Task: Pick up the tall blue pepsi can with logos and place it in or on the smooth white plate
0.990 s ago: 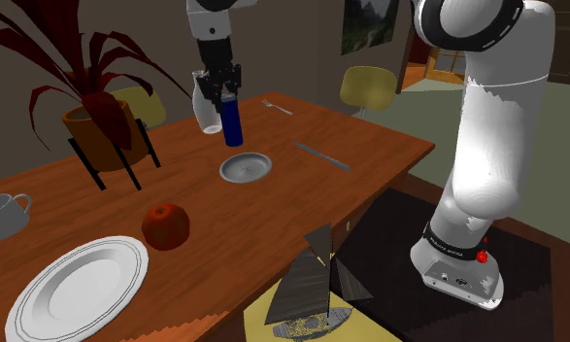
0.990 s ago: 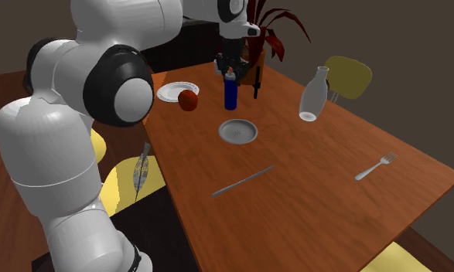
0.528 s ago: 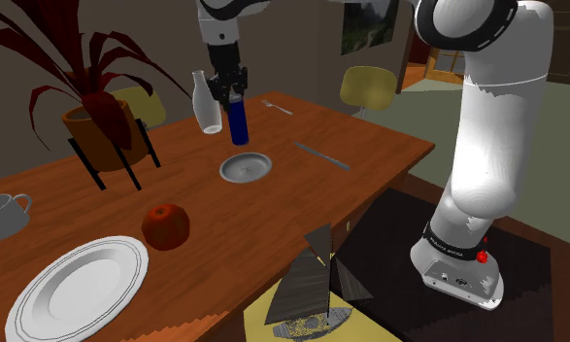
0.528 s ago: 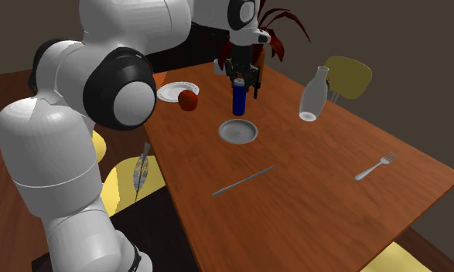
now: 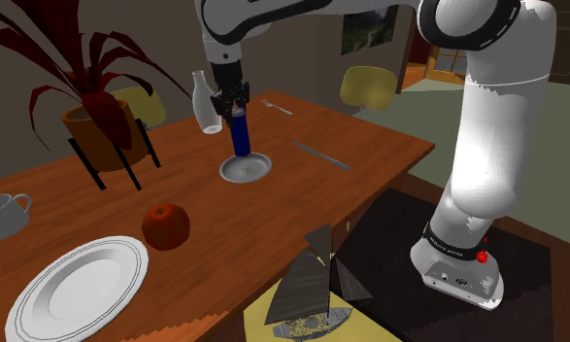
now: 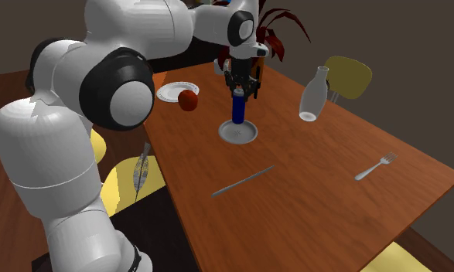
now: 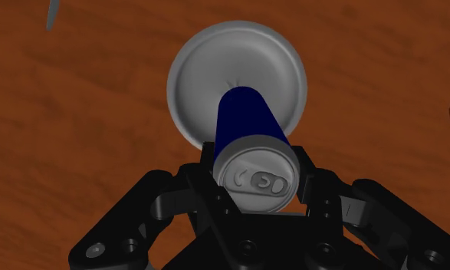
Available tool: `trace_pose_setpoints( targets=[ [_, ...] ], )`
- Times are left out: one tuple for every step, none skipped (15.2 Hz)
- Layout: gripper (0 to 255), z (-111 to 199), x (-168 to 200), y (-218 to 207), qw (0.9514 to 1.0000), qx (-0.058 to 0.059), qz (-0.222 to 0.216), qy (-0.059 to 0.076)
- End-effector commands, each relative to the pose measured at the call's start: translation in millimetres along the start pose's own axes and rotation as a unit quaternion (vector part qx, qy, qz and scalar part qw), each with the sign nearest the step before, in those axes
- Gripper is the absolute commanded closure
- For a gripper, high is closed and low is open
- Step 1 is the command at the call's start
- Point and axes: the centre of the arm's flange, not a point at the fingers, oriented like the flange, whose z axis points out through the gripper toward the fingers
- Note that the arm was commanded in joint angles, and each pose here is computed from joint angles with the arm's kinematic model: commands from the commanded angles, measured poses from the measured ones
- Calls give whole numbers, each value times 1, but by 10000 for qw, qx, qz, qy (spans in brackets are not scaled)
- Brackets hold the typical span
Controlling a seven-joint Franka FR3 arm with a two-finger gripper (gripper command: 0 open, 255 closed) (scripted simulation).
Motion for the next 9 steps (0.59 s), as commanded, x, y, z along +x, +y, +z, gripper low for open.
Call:
trace_pose_setpoints(
  targets=[
    [255, 10, 0, 1, 10000, 0, 0, 5],
    [255, 15, 0, 1, 10000, 0, 0, 5],
    [255, 20, 0, 1, 10000, 0, 0, 5],
    [255, 26, 0, 1, 10000, 0, 0, 5],
    [255, 31, 0, 1, 10000, 0, 0, 5],
    [255, 36, 0, 1, 10000, 0, 0, 5],
    [255, 41, 0, 1, 10000, 0, 0, 5],
    [255, 47, 0, 1, 10000, 0, 0, 5],
    [255, 49, 0, 1, 10000, 0, 0, 5]
  ],
)
